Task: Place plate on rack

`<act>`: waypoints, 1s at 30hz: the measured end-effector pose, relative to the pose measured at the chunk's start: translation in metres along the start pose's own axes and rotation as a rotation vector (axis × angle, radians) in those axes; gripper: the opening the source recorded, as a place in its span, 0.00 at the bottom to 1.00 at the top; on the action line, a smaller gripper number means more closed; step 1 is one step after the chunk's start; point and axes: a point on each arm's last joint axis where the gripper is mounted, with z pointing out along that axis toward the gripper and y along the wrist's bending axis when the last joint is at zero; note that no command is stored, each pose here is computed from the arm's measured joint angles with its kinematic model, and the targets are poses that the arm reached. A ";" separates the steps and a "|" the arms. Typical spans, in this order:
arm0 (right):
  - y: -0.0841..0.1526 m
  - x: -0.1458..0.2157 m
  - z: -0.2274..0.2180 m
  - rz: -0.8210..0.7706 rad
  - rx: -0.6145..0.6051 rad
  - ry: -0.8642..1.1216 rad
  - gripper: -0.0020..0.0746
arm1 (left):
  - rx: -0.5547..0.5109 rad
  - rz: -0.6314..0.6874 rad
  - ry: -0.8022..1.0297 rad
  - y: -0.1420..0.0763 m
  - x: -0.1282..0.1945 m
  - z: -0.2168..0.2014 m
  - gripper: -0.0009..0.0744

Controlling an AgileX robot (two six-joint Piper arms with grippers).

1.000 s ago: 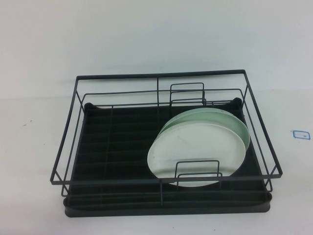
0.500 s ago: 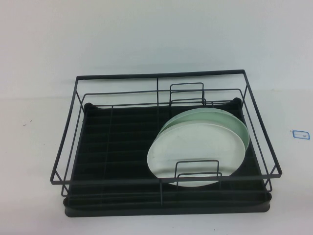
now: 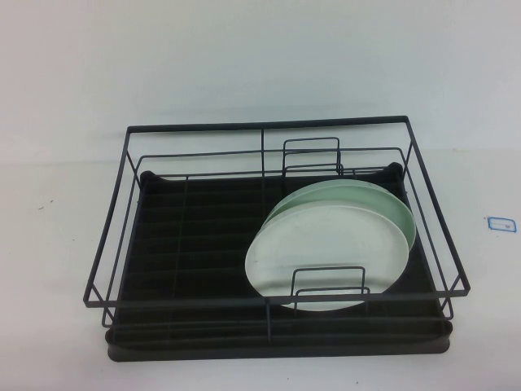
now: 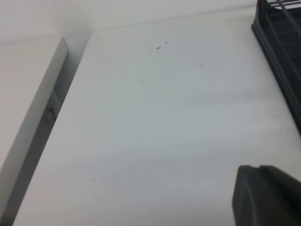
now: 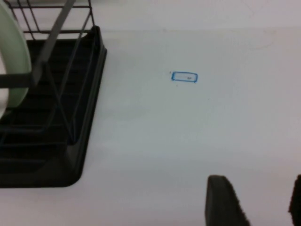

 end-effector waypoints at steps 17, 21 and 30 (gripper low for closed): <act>0.004 0.001 0.000 0.003 -0.051 0.015 0.48 | 0.000 -0.004 0.000 0.000 0.000 0.000 0.01; 0.004 0.001 0.000 -0.016 -0.052 0.015 0.48 | 0.000 -0.004 0.000 0.000 0.000 0.000 0.01; 0.004 0.001 0.000 -0.029 -0.053 0.015 0.48 | 0.000 -0.004 0.000 0.000 0.000 0.000 0.01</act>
